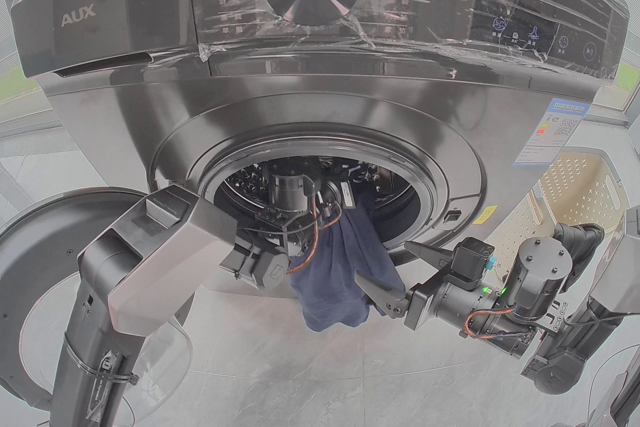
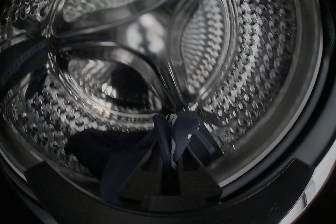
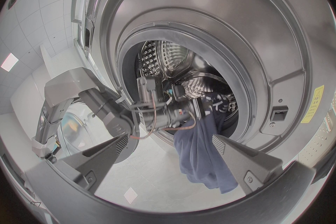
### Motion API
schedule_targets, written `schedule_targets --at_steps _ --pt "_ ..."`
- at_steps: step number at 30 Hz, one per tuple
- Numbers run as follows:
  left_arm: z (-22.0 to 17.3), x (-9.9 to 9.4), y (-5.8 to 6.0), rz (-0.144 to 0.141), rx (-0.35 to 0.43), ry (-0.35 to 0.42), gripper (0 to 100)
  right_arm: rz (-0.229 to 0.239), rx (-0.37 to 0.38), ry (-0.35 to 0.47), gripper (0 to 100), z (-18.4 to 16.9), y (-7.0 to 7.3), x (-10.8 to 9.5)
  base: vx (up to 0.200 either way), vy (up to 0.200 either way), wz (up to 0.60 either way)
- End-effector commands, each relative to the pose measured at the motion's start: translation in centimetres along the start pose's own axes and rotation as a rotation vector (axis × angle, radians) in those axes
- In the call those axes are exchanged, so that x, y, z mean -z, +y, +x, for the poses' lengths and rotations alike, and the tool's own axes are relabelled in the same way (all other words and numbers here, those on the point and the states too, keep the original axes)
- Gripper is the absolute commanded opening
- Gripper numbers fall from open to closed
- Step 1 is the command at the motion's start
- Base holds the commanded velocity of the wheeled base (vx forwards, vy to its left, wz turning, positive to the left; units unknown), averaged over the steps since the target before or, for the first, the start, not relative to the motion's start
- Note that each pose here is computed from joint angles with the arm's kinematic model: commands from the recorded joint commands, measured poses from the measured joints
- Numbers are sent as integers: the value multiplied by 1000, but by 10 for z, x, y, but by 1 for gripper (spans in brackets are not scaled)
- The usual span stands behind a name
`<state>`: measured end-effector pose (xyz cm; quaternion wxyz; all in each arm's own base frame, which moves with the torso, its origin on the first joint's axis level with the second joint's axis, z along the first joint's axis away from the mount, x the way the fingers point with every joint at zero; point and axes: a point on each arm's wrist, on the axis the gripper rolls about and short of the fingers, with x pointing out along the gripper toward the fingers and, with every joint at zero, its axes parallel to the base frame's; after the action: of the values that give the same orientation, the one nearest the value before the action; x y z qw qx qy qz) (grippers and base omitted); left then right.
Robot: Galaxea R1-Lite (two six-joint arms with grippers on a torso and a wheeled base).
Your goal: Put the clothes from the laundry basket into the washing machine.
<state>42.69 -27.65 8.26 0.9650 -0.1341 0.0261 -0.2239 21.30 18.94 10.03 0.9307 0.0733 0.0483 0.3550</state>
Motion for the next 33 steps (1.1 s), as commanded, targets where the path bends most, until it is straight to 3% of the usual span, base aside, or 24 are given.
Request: schedule_targets --at_steps 1,3,10,11,14,17,19,23,27,29,33 --pt "15 -34 25 -12 -57 -139 0 0 -1 1 100 0 0 0 0 0 0" --pt "17 -41 34 -10 -64 -154 0 0 -1 1 100 0 0 0 0 0 0" --pt "16 -34 33 -7 -57 -150 0 0 -1 1 100 0 0 0 0 0 0" --pt "16 -33 32 -9 -54 -152 100 0 -2 2 100 0 0 1 0 0 0" --pt "14 -29 23 -15 -39 -136 100 2 0 0 100 0 0 0 0 0 0" --pt "1 -18 10 -7 -8 -65 100 0 -1 2 100 0 0 1 0 0 0" --pt "-14 -13 -4 -2 39 5 100 2 0 0 100 0 0 0 0 0 0" --pt "-37 2 -14 20 65 136 100 0 -3 1 100 0 0 0 0 0 0" --pt "-49 23 -8 99 51 236 100 0 -3 1 100 0 0 0 0 0 0" --pt "-53 32 -5 118 48 269 100 0 -1 1 100 0 0 0 0 0 0" --pt "-54 40 -4 120 67 297 100 0 -3 -1 100 0 0 0 0 0 0"
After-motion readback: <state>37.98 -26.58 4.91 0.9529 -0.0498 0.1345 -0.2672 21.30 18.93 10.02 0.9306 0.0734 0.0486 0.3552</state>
